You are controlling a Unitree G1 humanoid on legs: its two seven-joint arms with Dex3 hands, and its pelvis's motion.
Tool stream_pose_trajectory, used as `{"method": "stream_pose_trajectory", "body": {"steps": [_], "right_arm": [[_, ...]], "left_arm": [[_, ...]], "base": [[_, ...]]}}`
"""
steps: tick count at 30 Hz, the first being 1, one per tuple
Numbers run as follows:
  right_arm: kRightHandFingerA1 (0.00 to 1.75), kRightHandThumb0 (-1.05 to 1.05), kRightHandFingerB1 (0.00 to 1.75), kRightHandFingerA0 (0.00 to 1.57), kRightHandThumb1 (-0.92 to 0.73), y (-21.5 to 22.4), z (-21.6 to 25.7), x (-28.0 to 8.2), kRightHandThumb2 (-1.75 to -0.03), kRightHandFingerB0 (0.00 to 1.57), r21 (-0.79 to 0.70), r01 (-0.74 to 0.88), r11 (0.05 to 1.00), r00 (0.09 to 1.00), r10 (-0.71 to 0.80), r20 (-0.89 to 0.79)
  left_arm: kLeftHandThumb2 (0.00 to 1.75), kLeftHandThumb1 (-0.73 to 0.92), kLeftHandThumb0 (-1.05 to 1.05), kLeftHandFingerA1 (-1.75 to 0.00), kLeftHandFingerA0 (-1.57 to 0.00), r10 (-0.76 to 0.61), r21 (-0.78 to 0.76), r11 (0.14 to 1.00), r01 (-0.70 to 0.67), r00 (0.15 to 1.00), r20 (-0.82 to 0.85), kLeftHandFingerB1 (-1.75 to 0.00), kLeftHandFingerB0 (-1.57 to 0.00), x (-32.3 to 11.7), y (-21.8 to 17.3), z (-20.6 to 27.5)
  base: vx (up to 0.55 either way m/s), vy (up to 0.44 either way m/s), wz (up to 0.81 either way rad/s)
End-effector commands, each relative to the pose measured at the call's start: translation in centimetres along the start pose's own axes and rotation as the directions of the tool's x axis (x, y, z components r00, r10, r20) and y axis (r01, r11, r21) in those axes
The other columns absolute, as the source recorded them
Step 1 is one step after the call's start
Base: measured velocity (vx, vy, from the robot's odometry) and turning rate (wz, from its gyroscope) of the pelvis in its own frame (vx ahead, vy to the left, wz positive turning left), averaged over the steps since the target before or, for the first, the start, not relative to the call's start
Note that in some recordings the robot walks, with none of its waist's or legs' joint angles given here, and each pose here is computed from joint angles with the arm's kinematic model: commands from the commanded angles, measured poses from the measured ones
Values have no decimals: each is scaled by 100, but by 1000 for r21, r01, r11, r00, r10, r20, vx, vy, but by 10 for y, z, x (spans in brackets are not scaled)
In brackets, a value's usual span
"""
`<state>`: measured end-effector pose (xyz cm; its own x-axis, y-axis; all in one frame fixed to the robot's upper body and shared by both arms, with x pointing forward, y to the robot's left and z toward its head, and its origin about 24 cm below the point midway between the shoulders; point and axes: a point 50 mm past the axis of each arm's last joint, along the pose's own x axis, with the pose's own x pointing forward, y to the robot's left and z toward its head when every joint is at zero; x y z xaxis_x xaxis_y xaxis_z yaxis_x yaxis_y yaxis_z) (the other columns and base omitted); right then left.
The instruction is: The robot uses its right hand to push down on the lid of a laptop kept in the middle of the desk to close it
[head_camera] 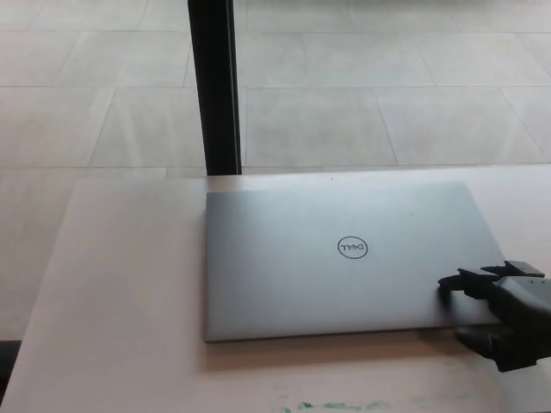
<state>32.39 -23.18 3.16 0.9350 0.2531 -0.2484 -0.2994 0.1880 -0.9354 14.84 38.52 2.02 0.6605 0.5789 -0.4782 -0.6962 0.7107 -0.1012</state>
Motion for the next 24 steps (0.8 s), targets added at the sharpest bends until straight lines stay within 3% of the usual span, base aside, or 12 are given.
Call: {"method": "stream_pose_trajectory", "body": {"steps": [1,6,12,13,15,16,18,19,20,21,22,24], "right_arm": [[55,-82,39,36,-92,18,-17,-12,-76,39,-66,-154,986,985,148,-86],[60,-90,45,39,-80,-14,-9,-8,-88,38,115,-95,989,995,97,-15],[55,-89,41,37,-83,-58,6,-9,-86,35,220,-27,975,998,15,53],[52,-78,38,36,-92,-78,7,-13,-75,39,236,13,972,997,-30,67],[53,-78,39,38,-92,-89,5,-16,-78,42,270,45,962,994,-70,83],[52,-75,38,36,-92,-98,2,-19,-71,45,282,69,957,993,-94,77],[56,-72,38,38,-92,-120,-7,-28,-68,46,327,147,933,983,-175,58],[47,-72,39,39,-91,-137,-20,-39,-67,43,398,215,892,970,-242,18],[47,-72,39,39,-91,-137,-19,-39,-67,43,400,214,891,970,-241,18],[56,-77,51,40,-76,-156,-41,-59,-114,41,453,331,828,937,-346,-53],[50,-68,38,45,-91,-163,-49,-69,-67,49,472,387,792,912,-403,-71],[48,-66,37,45,-92,-168,-59,-80,-68,49,483,434,761,892,-439,-110]], "left_arm": [[64,78,-100,-66,-51,9,6,1000,-9,1000,-18,-56,-48,0,2,1],[108,57,-99,-69,-47,11,13,1000,-11,1000,-16,-62,-45,-1,2,2],[107,56,-100,-69,-48,18,4,1000,-18,1000,-18,-62,-46,0,6,0],[64,79,-102,-67,-51,16,11,1000,-16,1000,-16,-57,-49,-1,6,0],[107,55,-99,-69,-49,23,1,1000,-23,999,-25,-63,-48,-1,9,-2],[64,77,-101,-69,-52,26,-1,1000,-26,999,-25,-58,-51,-1,9,-2],[64,78,-101,-69,-52,30,2,1000,-30,999,-26,-58,-50,-2,10,-3],[108,57,-98,-69,-46,9,21,1000,-8,1000,-24,-62,-45,-5,10,-2],[108,57,-98,-69,-46,10,22,1000,-9,1000,-23,-62,-45,-5,10,-2],[107,57,-98,-68,-47,21,24,999,-21,1000,-23,-62,-46,-5,10,-2],[108,56,-98,-68,-48,25,22,999,-24,999,-24,-62,-46,-5,10,-2],[108,57,-98,-69,-47,25,20,1000,-25,999,-25,-62,-46,-5,11,-2]], "base": [[0,0,0],[0,0,0],[0,0,0],[0,0,0],[0,0,0],[0,0,0],[0,0,0],[0,0,0],[0,0,0],[0,0,0],[0,0,0],[0,0,0]]}}
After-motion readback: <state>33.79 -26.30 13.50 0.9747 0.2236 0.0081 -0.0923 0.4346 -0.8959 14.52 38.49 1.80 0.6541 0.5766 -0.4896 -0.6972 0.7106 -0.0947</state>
